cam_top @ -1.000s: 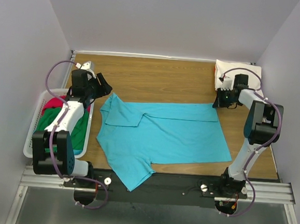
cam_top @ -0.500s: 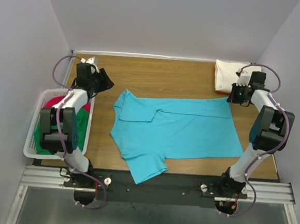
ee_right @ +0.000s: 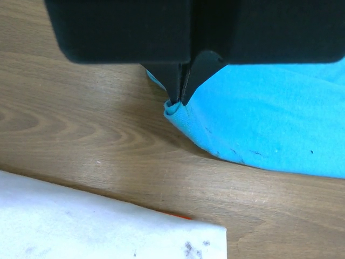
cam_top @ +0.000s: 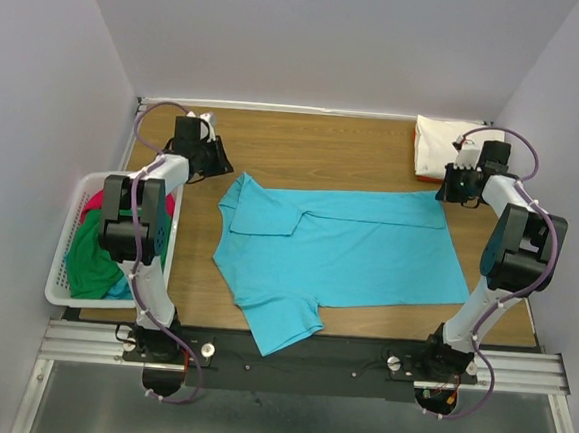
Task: Fold and stack the t-shirts
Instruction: Fold the tshirt
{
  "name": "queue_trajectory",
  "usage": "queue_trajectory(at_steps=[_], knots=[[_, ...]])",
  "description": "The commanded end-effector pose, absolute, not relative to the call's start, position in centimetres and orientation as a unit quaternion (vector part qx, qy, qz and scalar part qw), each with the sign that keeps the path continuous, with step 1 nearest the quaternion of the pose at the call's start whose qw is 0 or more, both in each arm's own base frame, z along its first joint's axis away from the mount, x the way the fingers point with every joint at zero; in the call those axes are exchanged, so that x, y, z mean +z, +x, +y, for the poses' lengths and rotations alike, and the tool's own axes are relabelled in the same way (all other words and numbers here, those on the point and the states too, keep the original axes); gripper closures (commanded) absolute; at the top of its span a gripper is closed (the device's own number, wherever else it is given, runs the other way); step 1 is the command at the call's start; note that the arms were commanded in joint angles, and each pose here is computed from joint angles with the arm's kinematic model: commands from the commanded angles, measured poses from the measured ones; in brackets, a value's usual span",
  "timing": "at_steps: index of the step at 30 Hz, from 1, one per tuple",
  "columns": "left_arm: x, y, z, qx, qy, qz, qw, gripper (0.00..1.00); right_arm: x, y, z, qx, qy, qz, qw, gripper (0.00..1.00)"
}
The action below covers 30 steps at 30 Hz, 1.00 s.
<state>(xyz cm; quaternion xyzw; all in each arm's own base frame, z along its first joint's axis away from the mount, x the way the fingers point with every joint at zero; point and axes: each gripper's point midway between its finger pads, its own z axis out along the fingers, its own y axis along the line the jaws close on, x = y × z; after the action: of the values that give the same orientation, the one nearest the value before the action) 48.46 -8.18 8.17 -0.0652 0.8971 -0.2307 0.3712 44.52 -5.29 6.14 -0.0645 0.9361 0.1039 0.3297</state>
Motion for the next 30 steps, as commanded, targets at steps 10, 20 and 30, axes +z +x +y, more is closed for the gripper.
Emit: queue_trajectory(at_steps=[10, 20, 30], knots=[[2.1, 45.2, -9.6, -0.145, 0.008, 0.951, 0.272, 0.62, 5.2, 44.1, -5.2, 0.114, -0.058, 0.937, 0.326, 0.99], [2.4, 46.1, -8.3, -0.051, 0.021, 0.959, 0.279, 0.60, 5.1, 44.0, -5.0, 0.118, -0.058, 0.937, 0.324, 0.99], [0.9, 44.1, -8.7, -0.066, 0.022, 0.964, 0.258, 1.00, 5.3, 44.2, -5.2, 0.115, -0.056, 0.936, 0.328, 0.99]])
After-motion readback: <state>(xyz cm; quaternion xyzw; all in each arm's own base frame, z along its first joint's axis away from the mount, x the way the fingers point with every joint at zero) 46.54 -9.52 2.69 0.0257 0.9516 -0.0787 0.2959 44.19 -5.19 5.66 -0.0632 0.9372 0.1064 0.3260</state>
